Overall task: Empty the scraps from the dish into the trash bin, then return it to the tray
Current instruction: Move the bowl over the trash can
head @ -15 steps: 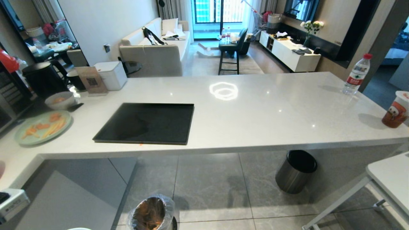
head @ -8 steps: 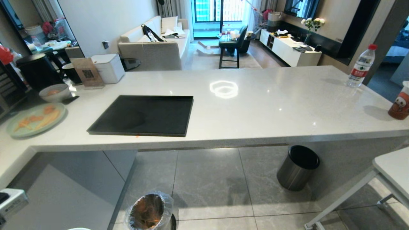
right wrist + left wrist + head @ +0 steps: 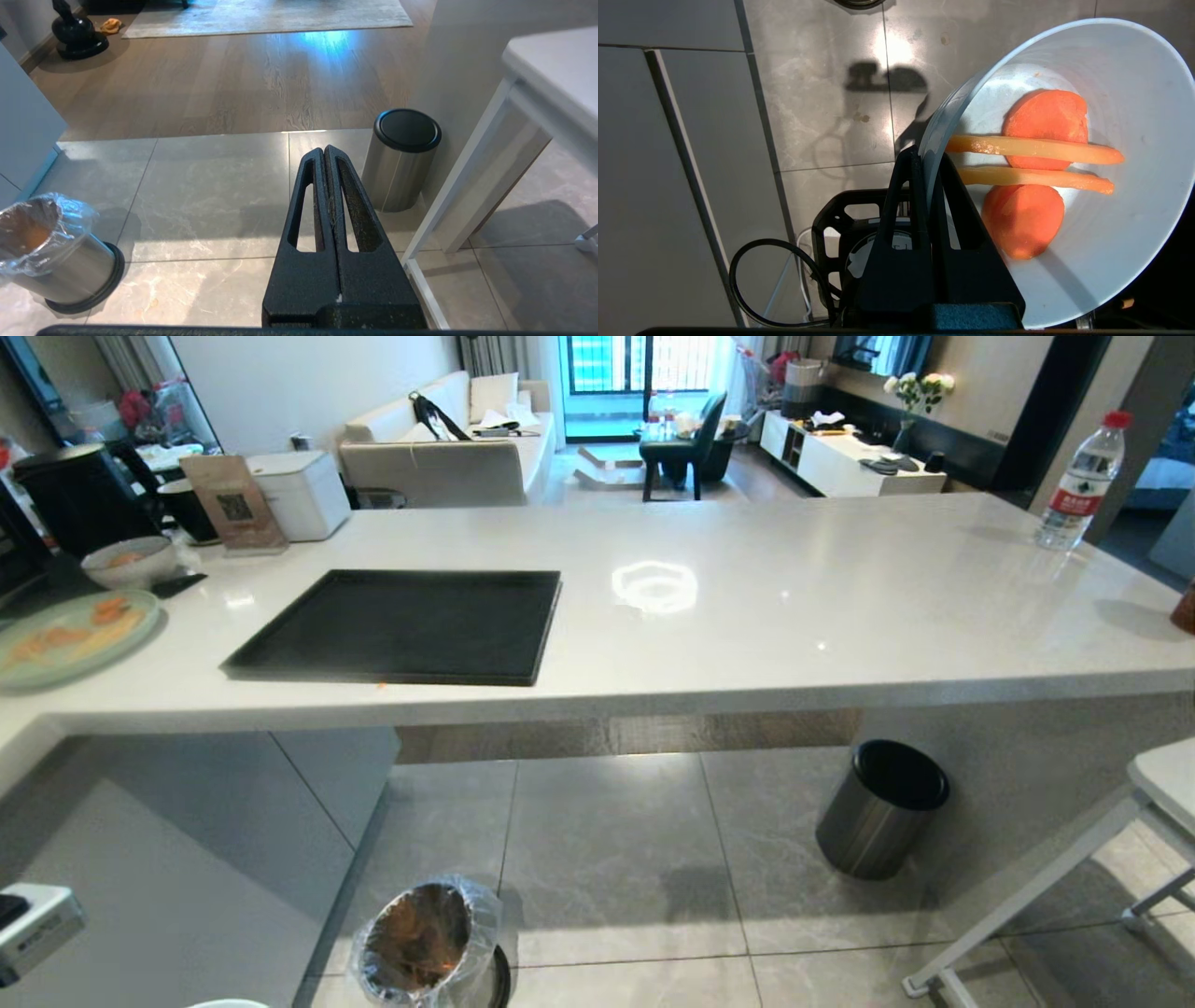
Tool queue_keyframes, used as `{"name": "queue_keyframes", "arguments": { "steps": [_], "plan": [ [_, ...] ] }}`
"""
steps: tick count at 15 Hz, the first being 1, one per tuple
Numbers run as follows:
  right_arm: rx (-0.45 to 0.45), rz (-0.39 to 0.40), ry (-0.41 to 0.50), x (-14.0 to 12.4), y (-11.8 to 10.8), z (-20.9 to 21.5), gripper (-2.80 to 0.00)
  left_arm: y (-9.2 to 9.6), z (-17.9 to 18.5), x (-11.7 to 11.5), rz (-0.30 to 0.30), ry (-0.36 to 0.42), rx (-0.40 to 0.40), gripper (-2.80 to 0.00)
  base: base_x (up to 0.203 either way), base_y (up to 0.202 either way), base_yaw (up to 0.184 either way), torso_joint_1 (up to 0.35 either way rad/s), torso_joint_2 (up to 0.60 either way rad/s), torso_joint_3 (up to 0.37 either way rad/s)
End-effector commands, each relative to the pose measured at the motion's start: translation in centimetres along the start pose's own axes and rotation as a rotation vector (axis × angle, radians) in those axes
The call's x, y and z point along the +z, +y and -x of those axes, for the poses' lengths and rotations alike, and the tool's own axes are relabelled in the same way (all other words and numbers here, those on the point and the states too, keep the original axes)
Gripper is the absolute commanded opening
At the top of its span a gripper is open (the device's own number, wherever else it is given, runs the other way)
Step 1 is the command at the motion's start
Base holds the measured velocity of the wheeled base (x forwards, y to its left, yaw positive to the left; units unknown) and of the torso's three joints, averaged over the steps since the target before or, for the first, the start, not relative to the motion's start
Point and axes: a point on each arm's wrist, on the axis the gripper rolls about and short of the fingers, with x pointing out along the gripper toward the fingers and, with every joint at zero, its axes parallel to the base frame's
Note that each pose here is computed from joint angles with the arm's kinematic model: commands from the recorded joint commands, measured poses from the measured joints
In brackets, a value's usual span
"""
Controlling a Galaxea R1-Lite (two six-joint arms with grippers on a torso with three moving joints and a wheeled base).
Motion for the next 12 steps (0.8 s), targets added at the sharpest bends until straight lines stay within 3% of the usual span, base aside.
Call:
{"name": "queue_keyframes", "arguments": {
  "steps": [1, 12],
  "plan": [
    [0.001, 0.000, 0.001, -0.01, 0.00, -0.01, -2.80, 0.00, -0.05, 0.07, 0.000, 0.008, 0.000, -2.80, 0.000, 0.000, 0.000, -0.134, 0.51, 0.364],
    [0.001, 0.000, 0.001, -0.01, 0.00, -0.01, -2.80, 0.03, -0.15, -0.04, 0.005, 0.014, 0.003, -2.80, 0.000, 0.000, 0.000, -0.079, 0.48, 0.387]
  ]
}}
